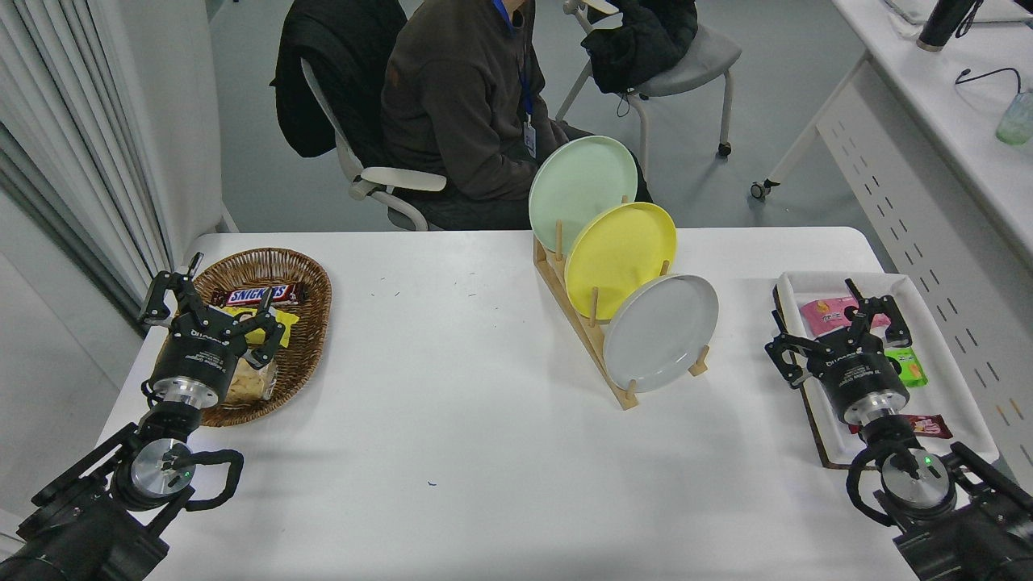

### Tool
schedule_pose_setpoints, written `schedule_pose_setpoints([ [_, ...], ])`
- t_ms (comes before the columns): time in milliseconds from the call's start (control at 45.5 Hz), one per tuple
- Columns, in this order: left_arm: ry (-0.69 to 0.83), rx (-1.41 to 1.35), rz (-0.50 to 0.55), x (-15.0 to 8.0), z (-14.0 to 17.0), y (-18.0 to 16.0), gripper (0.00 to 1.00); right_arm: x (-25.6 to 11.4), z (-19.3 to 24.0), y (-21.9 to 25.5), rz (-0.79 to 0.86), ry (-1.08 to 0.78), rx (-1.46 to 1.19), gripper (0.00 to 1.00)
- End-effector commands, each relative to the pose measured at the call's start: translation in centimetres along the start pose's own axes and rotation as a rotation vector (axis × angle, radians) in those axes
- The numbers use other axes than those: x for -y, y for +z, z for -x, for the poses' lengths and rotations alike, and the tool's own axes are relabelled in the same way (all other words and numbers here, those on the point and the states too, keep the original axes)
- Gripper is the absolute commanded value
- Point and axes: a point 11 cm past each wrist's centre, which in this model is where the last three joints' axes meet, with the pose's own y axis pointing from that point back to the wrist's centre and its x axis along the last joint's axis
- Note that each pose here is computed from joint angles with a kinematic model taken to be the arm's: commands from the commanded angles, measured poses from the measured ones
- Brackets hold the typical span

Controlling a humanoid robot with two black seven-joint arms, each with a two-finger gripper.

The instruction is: Place the plate on the table

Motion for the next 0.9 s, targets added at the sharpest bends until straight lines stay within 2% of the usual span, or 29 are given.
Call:
schedule_pose_setpoints([
  [0,0.001,0.001,0.001,0.00,-0.01,0.01,0.98,0.85,1.01,-0.34,0.000,-0.018,-0.012,1.00],
  [879,0.001,0.001,-0.001,0.00,-0.01,-0.01,0.98,0.95,1.10,-0.72,-0.002,-0.022,-0.023,1.00],
])
